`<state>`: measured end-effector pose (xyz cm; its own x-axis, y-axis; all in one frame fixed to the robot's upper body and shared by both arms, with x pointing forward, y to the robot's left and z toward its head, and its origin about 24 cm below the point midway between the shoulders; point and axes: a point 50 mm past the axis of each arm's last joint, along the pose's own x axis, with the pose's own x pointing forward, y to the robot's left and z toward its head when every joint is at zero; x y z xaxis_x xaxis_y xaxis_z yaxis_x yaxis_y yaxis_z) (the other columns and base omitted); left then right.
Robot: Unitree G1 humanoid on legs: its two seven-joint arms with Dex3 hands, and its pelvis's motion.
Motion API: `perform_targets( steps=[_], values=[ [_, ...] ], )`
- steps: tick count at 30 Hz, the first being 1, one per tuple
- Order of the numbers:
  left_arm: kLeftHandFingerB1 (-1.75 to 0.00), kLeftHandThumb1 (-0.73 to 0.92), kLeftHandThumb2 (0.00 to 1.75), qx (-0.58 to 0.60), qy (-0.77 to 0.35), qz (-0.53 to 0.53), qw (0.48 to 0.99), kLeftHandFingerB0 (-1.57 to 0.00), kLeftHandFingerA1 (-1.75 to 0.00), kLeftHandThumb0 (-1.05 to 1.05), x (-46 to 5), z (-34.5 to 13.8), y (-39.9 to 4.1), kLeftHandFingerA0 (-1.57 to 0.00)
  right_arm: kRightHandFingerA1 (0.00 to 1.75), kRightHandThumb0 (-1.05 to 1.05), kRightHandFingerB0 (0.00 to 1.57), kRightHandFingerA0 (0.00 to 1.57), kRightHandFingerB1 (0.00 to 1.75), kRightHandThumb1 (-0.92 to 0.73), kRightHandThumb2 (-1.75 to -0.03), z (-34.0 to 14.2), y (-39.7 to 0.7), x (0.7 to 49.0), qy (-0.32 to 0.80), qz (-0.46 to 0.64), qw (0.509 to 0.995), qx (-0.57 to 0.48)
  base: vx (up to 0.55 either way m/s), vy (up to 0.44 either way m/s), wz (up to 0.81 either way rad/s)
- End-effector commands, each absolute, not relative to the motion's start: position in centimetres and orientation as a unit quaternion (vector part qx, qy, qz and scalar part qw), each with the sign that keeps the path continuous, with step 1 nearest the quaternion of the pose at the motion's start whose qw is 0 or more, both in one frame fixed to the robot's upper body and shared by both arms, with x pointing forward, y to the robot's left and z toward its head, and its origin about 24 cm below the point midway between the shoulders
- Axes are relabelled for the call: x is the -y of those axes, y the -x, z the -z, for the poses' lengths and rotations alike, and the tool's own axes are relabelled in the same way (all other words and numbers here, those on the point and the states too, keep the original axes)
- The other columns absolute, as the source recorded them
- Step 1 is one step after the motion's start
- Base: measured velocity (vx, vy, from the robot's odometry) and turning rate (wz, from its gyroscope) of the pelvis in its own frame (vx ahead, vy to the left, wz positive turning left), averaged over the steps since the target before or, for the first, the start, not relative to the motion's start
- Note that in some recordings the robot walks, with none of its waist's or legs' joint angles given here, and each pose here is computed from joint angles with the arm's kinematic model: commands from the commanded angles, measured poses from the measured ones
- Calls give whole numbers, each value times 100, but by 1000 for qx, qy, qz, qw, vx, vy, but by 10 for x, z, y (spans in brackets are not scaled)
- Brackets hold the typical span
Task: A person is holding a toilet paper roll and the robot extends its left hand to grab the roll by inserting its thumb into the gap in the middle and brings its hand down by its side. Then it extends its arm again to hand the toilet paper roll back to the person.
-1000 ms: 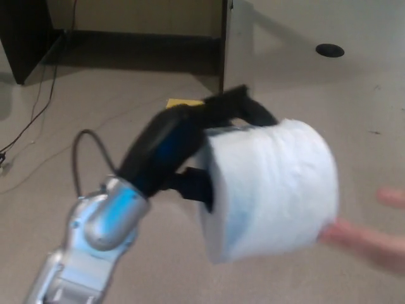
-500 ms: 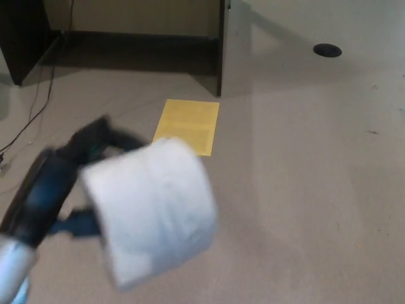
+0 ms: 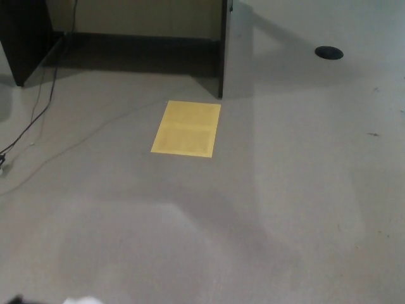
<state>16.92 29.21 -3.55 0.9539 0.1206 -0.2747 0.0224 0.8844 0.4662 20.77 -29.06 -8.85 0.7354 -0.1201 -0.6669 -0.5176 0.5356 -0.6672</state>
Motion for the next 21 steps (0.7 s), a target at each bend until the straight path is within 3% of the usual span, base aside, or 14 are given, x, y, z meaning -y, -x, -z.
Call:
perform_targets(
  steps=[1,7,8,10,13,21],
  values=[
    [-115,81,73,-169,-308,-68,934,-76,-143,-2,-320,56,-129,-83,62,-35,55,76,43,-67,-60,89,-205,293,474,-124,801,-345,0,0,0],
    [-114,82,64,-210,-302,-69,927,-74,-139,-12,-324,67,-129,-80,55,-36,54,71,42,-67,-60,86,-211,293,474,-119,802,-345,0,0,0],
    [-121,80,66,-211,-301,-68,927,-71,-141,-12,-325,68,-128,-79,55,-35,54,71,43,-67,-60,86,-210,294,470,-121,803,-347,0,0,0],
    [-118,77,72,-213,-294,-73,929,-77,-139,-12,-327,68,-130,-80,59,-36,54,73,43,-66,-60,85,-212,293,470,-120,804,-343,0,0,0],
    [-122,78,70,-213,-298,-66,928,-74,-145,-17,-327,69,-129,-77,54,-36,54,71,42,-67,-60,86,-210,295,470,-120,802,-349,0,0,0],
    [-118,80,73,-194,-256,-86,943,-76,-143,-14,-324,68,-133,-80,60,-37,54,74,42,-67,-60,88,-209,294,473,-121,798,-352,0,0,0]
  ],
)
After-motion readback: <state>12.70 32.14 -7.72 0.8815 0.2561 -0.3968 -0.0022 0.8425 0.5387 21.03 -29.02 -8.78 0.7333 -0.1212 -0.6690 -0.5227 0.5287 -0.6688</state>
